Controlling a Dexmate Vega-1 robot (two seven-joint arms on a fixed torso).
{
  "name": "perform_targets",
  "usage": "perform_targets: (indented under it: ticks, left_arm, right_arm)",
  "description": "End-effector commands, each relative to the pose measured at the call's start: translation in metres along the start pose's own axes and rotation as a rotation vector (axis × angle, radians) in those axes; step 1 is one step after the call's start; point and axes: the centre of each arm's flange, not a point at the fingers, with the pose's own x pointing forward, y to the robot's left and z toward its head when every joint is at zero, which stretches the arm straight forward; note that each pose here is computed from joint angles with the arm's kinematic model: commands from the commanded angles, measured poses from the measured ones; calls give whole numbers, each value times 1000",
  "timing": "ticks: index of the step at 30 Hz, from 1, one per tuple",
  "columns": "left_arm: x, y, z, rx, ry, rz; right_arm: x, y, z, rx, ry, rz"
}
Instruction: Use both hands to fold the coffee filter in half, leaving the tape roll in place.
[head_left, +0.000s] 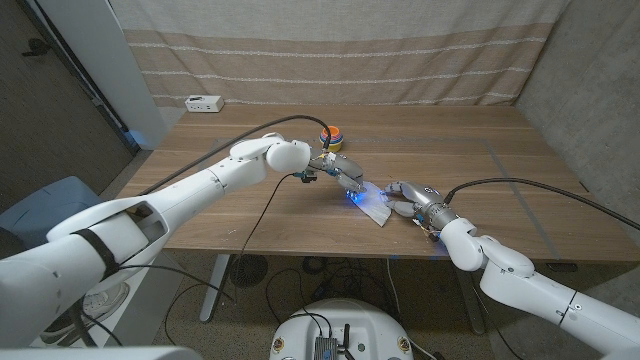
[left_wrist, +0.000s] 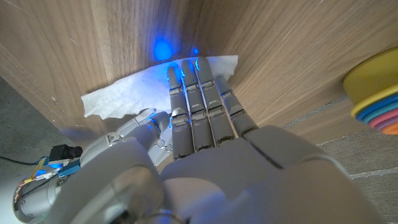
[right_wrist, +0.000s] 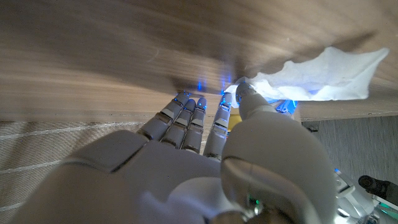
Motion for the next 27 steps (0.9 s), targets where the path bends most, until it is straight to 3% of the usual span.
perform_targets:
  ticks: [1, 8, 16, 27]
  left_arm:
    - [-12, 15, 0, 1, -7, 84]
    - [-38, 33, -1, -15, -3, 298]
    - [-58, 36, -5, -62, 12, 534]
    - [-75, 28, -18, -183, 23, 681]
  right_arm:
    - [6, -2, -2, 1, -12, -1]
    - [8, -4, -3, -2, -11, -2]
    - [9, -5, -2, -5, -12, 0]
    - [7, -11, -2, 76, -33, -60]
